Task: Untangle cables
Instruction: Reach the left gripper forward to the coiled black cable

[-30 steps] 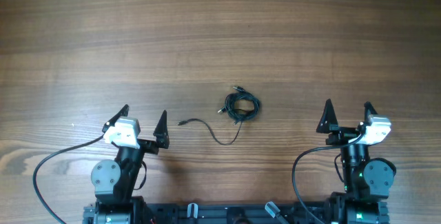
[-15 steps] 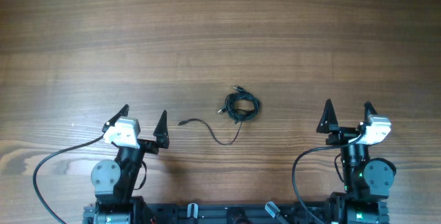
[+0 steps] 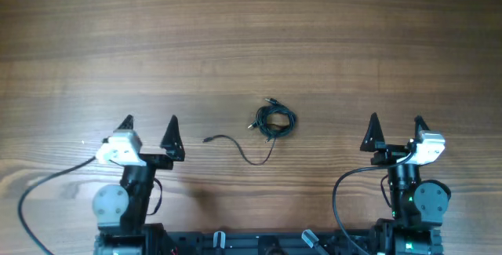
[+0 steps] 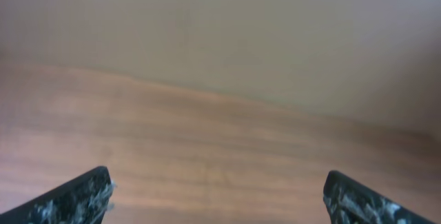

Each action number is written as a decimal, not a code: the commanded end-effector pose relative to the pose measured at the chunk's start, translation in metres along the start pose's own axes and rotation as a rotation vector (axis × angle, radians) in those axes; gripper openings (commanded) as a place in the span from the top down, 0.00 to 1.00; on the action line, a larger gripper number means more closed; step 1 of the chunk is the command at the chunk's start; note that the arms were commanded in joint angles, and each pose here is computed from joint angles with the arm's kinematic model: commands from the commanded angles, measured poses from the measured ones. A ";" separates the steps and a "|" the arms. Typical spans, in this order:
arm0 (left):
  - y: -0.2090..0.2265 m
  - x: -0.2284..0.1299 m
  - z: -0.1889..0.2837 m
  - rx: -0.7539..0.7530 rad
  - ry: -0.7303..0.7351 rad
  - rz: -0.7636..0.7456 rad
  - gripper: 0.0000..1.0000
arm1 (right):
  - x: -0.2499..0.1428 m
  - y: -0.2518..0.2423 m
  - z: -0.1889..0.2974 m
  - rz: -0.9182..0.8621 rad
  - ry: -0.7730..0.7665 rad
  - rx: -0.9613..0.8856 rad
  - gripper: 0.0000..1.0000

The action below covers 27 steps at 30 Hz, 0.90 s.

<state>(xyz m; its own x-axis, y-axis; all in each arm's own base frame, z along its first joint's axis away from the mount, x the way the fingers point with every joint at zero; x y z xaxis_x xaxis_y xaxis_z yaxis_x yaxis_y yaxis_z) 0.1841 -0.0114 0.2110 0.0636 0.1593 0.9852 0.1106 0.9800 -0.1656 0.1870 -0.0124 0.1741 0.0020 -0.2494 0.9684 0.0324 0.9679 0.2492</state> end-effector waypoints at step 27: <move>-0.173 -0.061 -0.171 -0.602 0.822 -0.127 0.03 | 0.001 0.000 0.000 -0.013 -0.012 -0.005 0.00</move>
<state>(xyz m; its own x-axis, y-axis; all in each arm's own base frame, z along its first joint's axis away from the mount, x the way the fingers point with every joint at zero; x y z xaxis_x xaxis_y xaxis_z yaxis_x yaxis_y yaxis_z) 0.3289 -0.1991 0.1806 0.7224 -0.1764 0.6687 0.5501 0.7324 -0.4011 0.1868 -0.0124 0.1742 -0.0010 -0.2557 0.9667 0.0329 0.9662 0.2556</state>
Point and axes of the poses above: each gripper's point midway between its finger pads, its own z axis back along the fingers, its own y axis along the line the jaws close on, x = y × z, the point moved 6 cm from there along z, back along the fingers, and after that the axes turned 6 degrees about -z, right-handed, at the moved point
